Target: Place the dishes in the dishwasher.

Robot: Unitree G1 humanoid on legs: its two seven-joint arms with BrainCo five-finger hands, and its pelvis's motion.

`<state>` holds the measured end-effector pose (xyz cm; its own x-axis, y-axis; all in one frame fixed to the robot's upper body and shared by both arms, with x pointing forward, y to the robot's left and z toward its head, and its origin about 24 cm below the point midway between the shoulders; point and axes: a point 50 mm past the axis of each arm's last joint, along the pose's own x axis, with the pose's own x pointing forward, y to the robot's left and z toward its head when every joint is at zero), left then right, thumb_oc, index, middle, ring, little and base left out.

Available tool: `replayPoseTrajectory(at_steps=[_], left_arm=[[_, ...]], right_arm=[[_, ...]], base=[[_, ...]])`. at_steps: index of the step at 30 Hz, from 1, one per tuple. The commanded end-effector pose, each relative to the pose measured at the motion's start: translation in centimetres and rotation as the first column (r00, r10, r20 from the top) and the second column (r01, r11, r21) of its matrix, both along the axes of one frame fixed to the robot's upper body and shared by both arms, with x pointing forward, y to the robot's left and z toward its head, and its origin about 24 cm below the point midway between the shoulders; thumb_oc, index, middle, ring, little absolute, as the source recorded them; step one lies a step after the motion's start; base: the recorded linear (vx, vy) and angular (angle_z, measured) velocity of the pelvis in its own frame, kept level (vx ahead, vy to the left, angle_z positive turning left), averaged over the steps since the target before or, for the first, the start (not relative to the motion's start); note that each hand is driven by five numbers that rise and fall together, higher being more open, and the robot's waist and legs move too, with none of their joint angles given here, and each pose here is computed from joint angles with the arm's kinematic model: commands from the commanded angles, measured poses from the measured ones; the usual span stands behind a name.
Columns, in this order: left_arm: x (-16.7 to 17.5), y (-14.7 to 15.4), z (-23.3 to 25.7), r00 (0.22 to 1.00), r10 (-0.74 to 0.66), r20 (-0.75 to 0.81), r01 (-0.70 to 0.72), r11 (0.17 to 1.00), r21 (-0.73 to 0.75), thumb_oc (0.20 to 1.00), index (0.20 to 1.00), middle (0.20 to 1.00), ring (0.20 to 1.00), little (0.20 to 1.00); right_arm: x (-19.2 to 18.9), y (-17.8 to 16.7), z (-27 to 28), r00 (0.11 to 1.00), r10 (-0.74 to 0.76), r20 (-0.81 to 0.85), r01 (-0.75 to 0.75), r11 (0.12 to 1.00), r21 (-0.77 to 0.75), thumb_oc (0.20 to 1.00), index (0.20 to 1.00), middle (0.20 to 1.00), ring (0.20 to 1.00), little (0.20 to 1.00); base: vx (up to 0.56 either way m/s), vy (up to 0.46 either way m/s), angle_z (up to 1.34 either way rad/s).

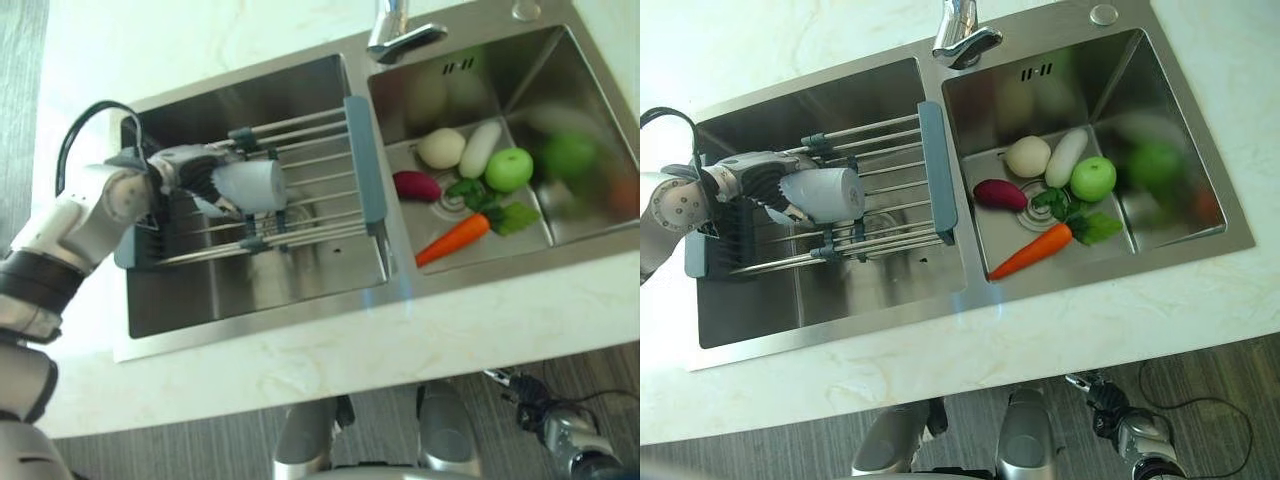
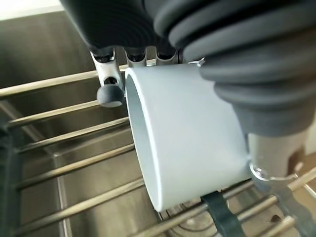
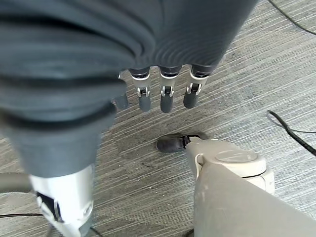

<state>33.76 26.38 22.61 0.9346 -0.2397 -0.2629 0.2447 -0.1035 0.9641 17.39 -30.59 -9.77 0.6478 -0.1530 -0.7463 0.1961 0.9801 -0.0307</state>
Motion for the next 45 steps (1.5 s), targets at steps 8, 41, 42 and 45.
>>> replayPoseTrajectory(at_steps=[8, 41, 42, 45], left_arm=[[-1.0, -0.5, -1.6, 0.953, -0.101, 0.287, 0.104, 0.995, 0.004, 0.200, 0.200, 0.200, 0.200, 0.200], [-15.4, 4.3, -1.0, 0.048, 0.391, 0.919, 0.439, 0.818, -0.371, 0.200, 0.200, 0.200, 0.200, 0.200], [-15.4, 4.2, -1.2, 0.048, 0.405, 0.913, 0.451, 0.807, -0.381, 0.200, 0.200, 0.200, 0.200, 0.200], [-14.4, 2.9, -3.3, 0.105, 0.550, 0.829, 0.556, 0.658, -0.507, 0.200, 0.200, 0.200, 0.200, 0.200]], right_arm=[[-4.1, -0.1, -2.0, 0.992, -0.065, -0.109, 0.065, 0.998, 0.002, 1.000, 1.000, 1.000, 1.000, 1.000], [-12.3, 3.5, -5.8, 0.918, 0.003, -0.396, -0.003, 1.000, -0.001, 1.000, 1.000, 1.000, 1.000, 1.000], [-12.3, 3.5, -5.8, 0.918, -0.001, -0.396, -0.001, 1.000, -0.005, 1.000, 1.000, 1.000, 1.000, 1.000], [-12.3, 3.0, -5.7, 0.915, -0.100, -0.390, 0.096, 0.995, -0.030, 1.000, 1.000, 1.000, 1.000, 1.000]], base=[[0.04, -0.041, 0.11], [0.01, -0.124, 0.34], [-0.19, -0.046, 1.55], [-0.30, 0.068, 1.31]])
